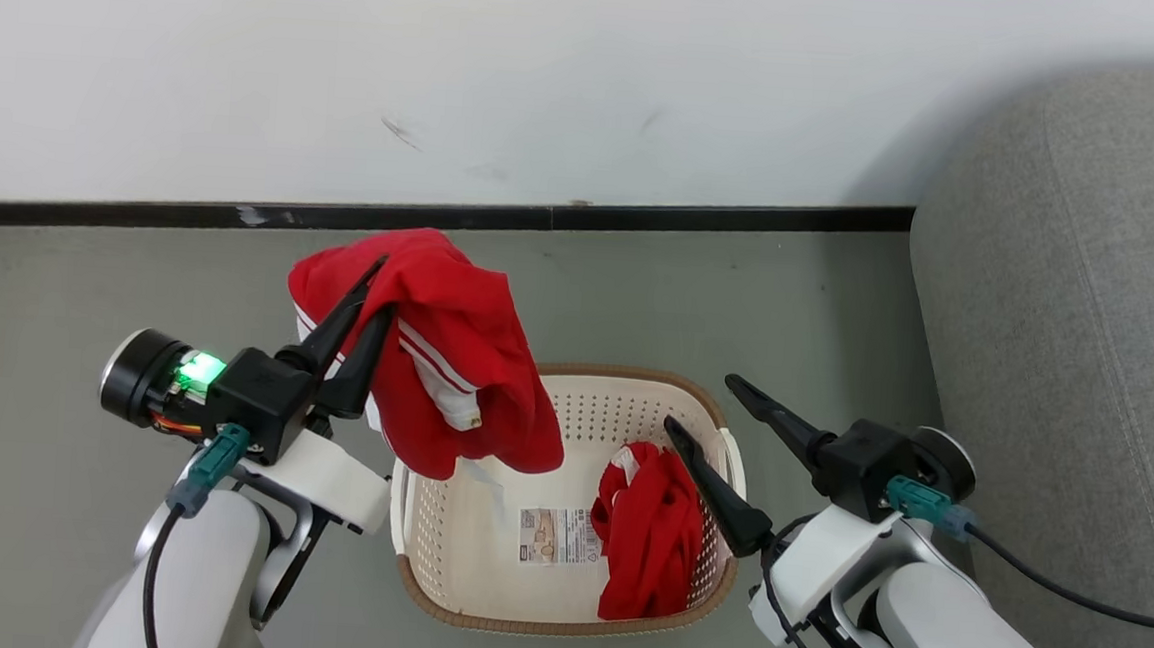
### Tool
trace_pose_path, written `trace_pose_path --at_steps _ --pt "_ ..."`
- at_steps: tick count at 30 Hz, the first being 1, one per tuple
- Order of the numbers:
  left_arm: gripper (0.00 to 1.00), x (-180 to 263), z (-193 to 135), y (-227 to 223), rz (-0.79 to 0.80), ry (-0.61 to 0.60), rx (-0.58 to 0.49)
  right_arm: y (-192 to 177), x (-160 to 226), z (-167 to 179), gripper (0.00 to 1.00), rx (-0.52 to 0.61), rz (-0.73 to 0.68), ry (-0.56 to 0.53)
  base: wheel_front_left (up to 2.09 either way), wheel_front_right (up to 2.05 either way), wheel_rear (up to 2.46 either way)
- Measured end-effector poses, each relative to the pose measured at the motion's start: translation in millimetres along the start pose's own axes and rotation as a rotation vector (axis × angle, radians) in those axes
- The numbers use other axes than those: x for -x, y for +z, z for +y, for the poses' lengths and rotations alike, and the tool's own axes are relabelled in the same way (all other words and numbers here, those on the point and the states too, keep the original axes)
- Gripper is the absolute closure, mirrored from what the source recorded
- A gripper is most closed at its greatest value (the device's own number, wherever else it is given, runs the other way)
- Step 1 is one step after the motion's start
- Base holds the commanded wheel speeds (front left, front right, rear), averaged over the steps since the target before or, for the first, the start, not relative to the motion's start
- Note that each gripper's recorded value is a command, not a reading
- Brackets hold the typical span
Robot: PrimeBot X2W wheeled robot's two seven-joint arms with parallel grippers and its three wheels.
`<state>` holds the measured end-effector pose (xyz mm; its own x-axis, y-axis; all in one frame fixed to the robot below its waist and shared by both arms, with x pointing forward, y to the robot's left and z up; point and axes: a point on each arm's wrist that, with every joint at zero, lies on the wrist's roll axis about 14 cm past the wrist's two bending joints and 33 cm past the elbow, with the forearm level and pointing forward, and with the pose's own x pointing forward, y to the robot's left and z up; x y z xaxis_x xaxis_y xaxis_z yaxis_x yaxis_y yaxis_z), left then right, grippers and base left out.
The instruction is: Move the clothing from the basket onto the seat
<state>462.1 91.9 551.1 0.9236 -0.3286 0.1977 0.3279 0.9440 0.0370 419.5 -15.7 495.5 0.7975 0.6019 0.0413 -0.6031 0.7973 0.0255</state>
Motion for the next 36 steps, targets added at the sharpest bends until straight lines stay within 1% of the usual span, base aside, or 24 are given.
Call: trace_pose_path --at_steps 12,18,22,28,36 --pt "1.00 10.6 -33.8 49.2 -0.070 -0.096 -0.010 13.9 13.6 37.8 0.00 0.023 -0.012 0.098 0.00 0.00 0.00" --pt "1.00 14.9 -51.0 67.1 -0.093 -0.139 -0.017 23.3 18.2 71.1 0.00 0.024 -0.032 0.187 0.00 0.00 0.00" --pt "1.00 16.9 -58.7 78.3 -0.107 -0.158 -0.025 29.5 20.6 84.5 0.00 0.017 -0.046 0.215 0.00 0.00 0.00" --pt "1.00 20.8 -71.6 91.0 -0.121 -0.194 -0.028 35.9 23.1 86.1 0.00 0.039 -0.059 0.212 0.00 0.00 0.00" --pt "1.00 26.9 -85.1 105.1 -0.137 -0.226 -0.015 44.3 22.6 77.2 0.00 0.067 -0.076 0.176 0.00 0.00 0.00"
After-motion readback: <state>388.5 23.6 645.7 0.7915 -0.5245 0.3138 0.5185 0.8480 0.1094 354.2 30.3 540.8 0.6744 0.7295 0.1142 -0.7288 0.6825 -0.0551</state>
